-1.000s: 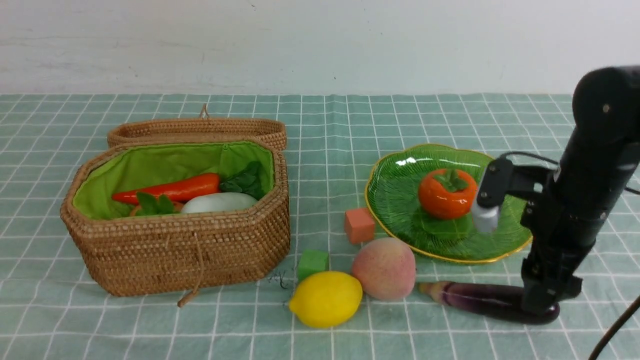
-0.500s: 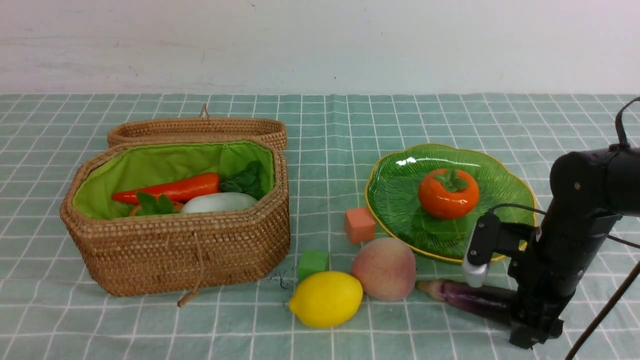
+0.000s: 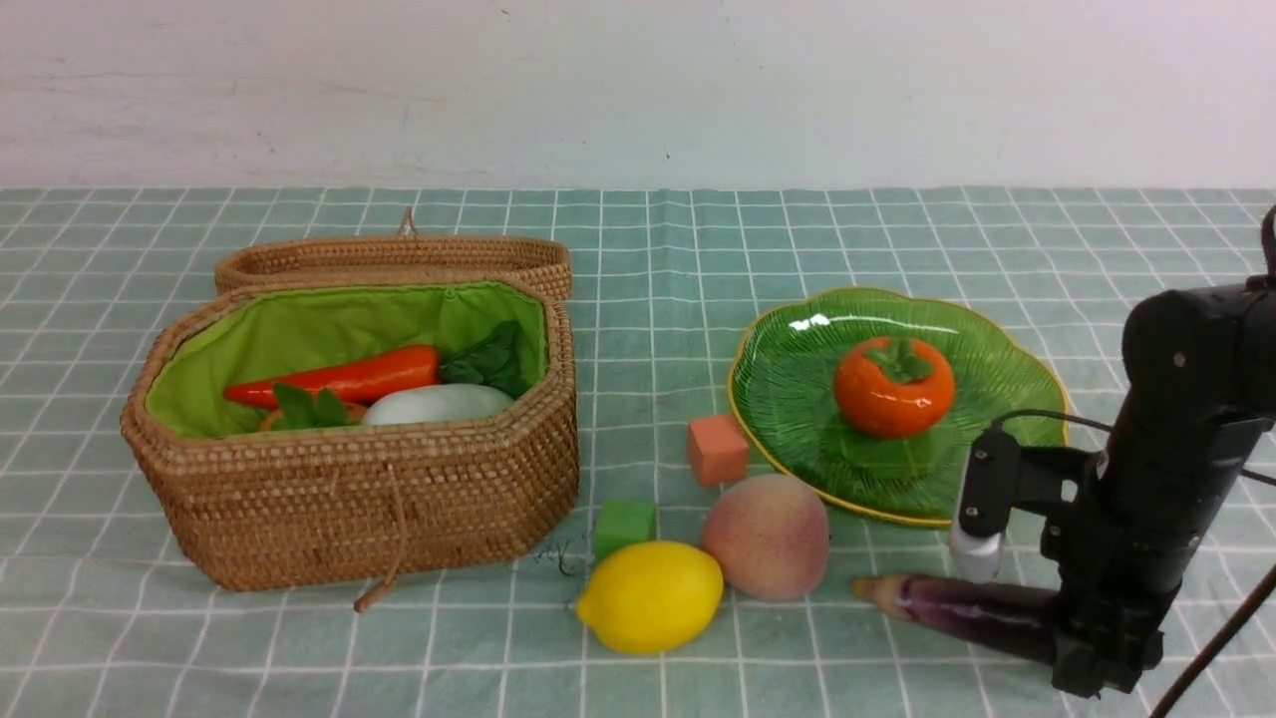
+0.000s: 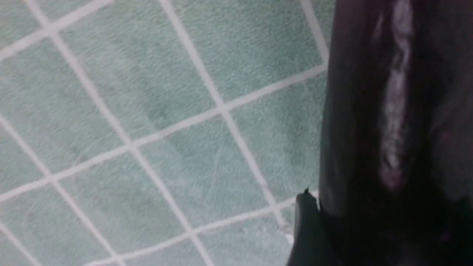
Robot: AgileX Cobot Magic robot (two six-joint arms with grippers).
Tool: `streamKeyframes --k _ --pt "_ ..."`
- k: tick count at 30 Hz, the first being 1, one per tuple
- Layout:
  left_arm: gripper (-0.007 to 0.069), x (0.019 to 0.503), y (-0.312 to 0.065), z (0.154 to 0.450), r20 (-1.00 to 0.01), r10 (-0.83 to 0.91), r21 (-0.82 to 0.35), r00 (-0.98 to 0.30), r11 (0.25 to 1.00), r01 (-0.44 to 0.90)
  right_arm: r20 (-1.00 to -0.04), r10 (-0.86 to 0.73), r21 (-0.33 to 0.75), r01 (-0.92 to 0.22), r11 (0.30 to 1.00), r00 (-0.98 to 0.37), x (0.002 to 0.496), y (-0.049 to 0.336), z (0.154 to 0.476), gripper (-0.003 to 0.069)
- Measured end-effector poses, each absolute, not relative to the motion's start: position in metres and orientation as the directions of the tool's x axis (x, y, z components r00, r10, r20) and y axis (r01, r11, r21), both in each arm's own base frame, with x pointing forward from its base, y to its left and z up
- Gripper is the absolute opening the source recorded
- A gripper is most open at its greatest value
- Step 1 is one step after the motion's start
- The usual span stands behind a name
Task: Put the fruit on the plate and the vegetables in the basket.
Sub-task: Grab an eggplant with your right arm and place it in the basket on the left.
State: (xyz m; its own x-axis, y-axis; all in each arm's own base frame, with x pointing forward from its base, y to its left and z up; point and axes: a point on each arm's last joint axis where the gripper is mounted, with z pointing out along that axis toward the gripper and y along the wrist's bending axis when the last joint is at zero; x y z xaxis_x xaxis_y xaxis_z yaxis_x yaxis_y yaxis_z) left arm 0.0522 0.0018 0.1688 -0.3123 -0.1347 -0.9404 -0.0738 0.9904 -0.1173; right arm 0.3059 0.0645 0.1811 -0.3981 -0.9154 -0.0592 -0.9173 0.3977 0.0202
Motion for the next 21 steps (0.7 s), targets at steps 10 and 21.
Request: streamKeyframes --k 10,21 --pt "0.0123 0.052 0.002 0.169 -0.940 -0.135 -0.117 -0.312 0.990 -0.074 -0.167 -0.924 -0.139 -0.920 0.366 -0.343 0.269 0.058 0.265 0.0398" --pt "0.0131 0.052 0.002 0.169 -0.940 -0.135 -0.117 -0.312 0.990 -0.074 -0.465 -0.801 -0.127 -0.867 0.482 -0.377 0.265 0.078 0.311 0.0398"
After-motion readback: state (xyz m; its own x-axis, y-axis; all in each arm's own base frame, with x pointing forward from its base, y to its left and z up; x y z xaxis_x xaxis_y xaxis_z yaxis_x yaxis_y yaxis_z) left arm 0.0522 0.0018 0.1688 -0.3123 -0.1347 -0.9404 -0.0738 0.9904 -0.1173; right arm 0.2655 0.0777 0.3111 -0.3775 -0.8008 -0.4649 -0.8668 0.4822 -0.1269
